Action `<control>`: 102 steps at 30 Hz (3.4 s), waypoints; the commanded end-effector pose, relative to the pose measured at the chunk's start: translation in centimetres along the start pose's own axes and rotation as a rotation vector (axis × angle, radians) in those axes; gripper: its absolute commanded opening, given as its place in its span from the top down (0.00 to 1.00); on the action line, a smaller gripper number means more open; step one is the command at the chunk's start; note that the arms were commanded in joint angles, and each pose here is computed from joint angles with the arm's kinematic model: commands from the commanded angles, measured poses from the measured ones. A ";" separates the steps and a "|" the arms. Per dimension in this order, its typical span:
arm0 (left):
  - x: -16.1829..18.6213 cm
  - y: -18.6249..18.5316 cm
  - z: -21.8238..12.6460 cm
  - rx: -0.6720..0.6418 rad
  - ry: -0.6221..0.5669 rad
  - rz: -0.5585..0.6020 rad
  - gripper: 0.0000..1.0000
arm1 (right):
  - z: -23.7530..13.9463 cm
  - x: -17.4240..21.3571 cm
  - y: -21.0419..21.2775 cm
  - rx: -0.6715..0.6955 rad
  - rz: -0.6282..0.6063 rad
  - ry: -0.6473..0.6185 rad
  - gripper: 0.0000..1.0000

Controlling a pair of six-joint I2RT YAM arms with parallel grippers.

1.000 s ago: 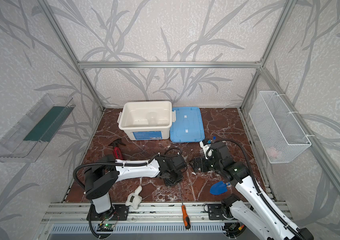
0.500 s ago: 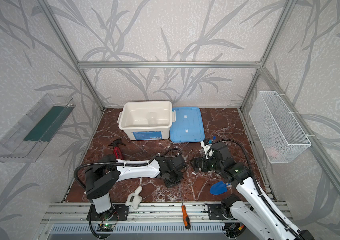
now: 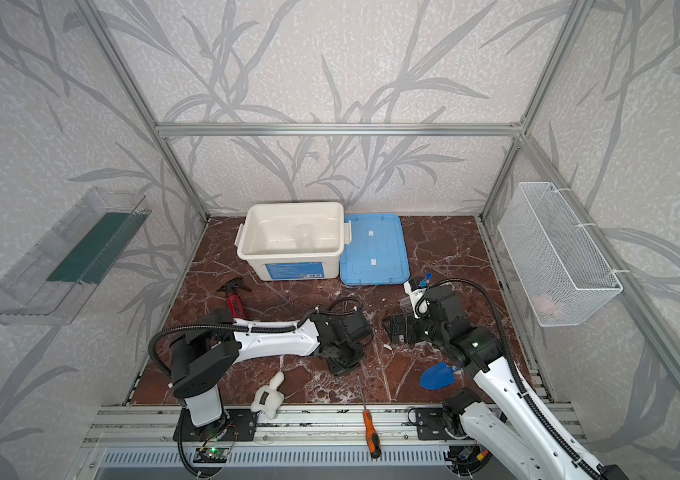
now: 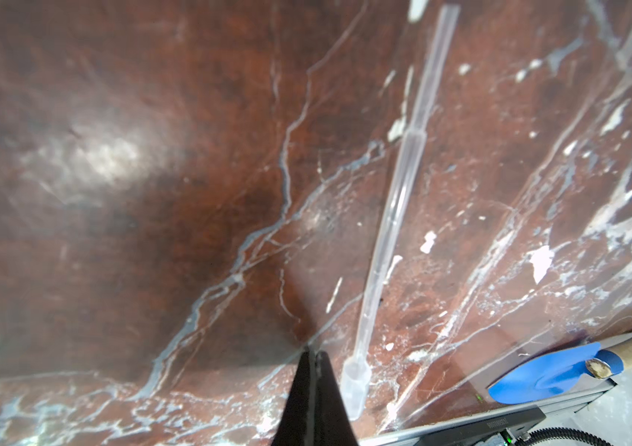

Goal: Organize the chemistry lab equipment
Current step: 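Lower the left gripper onto the second pipette and close it, then lift the clear pipette off the table with the left gripper, then carry the pipette over the bin with the left while the right nears the lid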

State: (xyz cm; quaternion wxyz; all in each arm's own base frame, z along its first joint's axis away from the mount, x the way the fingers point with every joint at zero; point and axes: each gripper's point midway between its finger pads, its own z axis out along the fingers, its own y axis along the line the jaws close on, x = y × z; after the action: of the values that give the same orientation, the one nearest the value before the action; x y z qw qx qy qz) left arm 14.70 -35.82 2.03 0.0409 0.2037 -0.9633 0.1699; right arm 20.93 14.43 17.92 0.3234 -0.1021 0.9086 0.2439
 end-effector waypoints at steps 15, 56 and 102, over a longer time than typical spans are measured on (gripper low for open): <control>-0.5 -2.1 -2.3 0.041 -0.051 -0.004 0.66 | -0.4 -0.5 -0.3 0.017 0.011 -0.038 0.01; -0.7 -2.6 -0.9 0.007 -0.032 0.008 1.00 | -1.8 -1.1 -1.4 0.082 -0.011 -0.106 0.01; -33.0 -11.5 -25.3 0.236 -0.475 0.610 1.00 | 8.8 -24.8 11.6 -0.315 -0.115 -0.153 0.07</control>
State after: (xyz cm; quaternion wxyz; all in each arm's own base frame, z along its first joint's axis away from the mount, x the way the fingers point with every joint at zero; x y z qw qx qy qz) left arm 50.55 -23.97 25.35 -0.2909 -0.0215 -0.9273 0.2344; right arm 40.20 28.78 31.63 0.3926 -0.1836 0.8289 0.3537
